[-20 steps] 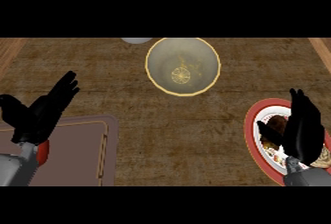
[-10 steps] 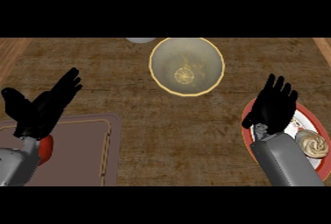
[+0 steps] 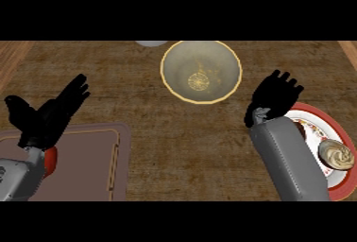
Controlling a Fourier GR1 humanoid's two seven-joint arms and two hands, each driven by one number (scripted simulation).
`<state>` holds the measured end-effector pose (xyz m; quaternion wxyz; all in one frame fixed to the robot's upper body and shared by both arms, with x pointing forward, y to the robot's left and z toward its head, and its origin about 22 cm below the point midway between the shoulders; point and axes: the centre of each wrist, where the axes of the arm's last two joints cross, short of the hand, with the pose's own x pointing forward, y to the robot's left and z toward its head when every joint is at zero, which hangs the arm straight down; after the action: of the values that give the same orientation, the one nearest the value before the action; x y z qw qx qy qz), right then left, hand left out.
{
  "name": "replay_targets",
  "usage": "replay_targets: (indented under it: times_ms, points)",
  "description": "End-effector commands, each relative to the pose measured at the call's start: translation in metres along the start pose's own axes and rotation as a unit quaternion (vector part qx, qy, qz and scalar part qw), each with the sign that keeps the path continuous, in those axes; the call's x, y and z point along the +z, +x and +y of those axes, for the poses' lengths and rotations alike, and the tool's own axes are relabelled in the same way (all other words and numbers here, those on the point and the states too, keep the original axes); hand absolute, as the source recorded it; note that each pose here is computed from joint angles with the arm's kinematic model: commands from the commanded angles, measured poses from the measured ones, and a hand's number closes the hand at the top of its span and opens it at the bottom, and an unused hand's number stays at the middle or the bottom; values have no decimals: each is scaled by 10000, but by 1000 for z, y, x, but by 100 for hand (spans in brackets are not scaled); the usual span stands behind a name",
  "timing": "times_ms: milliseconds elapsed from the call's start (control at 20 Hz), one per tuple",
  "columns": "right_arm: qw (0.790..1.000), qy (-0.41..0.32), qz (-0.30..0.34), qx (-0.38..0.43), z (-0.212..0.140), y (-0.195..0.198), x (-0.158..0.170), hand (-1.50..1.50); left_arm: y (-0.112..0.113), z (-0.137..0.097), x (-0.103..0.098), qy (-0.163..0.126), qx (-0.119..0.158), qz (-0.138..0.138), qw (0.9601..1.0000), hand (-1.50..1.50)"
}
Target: Pick the sweet potato from the plate and place it in the bowl
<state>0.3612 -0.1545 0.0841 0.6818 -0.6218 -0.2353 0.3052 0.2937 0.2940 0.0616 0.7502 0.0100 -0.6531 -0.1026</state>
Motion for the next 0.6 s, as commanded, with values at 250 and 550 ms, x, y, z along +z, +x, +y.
replay_targets:
  times_ms: [250, 550]
  points:
    - [9863, 563, 1281, 879, -7, 29, -1, -150, -9, 8, -1, 133, -30, -51, 9999, 0]
    - [9774, 745, 1589, 1176, 1, 16, -24, -150, -1, 6, 11, -75, 3, -31, 10000, 0]
